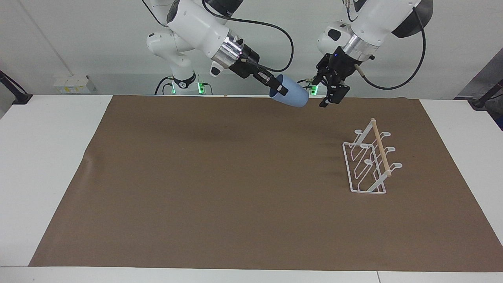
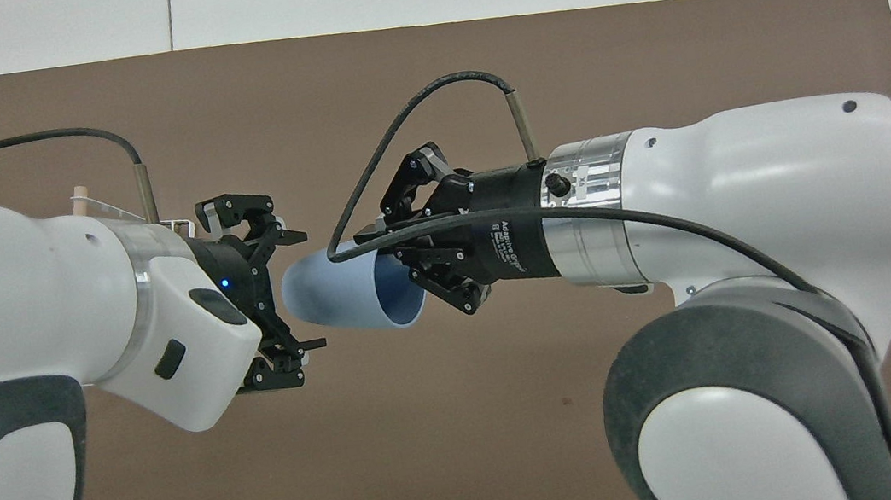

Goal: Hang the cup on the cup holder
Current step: 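Grasp the cup bottom with the left gripper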

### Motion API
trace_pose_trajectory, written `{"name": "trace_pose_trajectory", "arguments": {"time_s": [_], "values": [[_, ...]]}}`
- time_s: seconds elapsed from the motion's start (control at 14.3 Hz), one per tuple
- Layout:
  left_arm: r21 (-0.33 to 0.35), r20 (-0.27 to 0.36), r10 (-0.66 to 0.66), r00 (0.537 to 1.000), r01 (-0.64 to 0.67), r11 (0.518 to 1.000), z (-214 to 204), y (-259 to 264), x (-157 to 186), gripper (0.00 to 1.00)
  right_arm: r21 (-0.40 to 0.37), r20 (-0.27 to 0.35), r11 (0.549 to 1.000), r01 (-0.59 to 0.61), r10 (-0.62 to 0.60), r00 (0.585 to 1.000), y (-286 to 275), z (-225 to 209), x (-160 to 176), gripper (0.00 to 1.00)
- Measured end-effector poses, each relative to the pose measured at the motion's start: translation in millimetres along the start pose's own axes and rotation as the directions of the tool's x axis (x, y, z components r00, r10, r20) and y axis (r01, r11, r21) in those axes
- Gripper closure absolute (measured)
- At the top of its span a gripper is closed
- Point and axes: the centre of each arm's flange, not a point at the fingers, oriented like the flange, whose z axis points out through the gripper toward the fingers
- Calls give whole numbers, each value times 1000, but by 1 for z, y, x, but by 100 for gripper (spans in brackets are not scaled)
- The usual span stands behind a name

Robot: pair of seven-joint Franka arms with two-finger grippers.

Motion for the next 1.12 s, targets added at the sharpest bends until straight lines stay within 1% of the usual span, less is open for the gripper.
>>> {"name": "trace_pose_trajectory", "arguments": {"time_s": [0.14, 0.21, 0.28, 0.35, 0.84, 0.91, 0.98, 1.12], "values": [[-3, -20, -3, 1000, 3, 1000, 6, 2, 3, 0, 0, 0, 1000, 0, 0, 1000, 0, 0, 0, 95], [-1, -24, 3, 1000, -3, 1000, 8, 3, 6, 8, -1, 0, 1000, 0, 0, 1000, 0, 0, 0, 95], [12, -29, 5, 1000, -5, 1000, 8, 2, 8, 19, -7, 2, 1000, 0, 0, 1000, 1, 1, 0, 95], [19, -32, 6, 999, -6, 1000, 9, 2, 8, 24, -4, 1, 1000, -4, 4, 1000, 0, 0, 1, 95], [30, -38, 7, 999, -6, 1000, 10, 2, 10, 24, -2, -1, 1000, -7, 7, 1000, 0, -2, 2, 94], [28, -41, 8, 999, -7, 1000, 11, 3, 12, 24, -2, 0, 1000, -6, 6, 1000, 0, -1, 2, 89], [25, -42, 9, 999, -8, 1000, 12, 5, 14, 24, -3, 1, 1000, -5, 5, 1000, 0, -1, 1, 77], [24, -42, 7, 999, -6, 1000, 13, 6, 15, 24, -4, 2, 1000, -3, 3, 1000, 0, 0, 0, 58]]}}
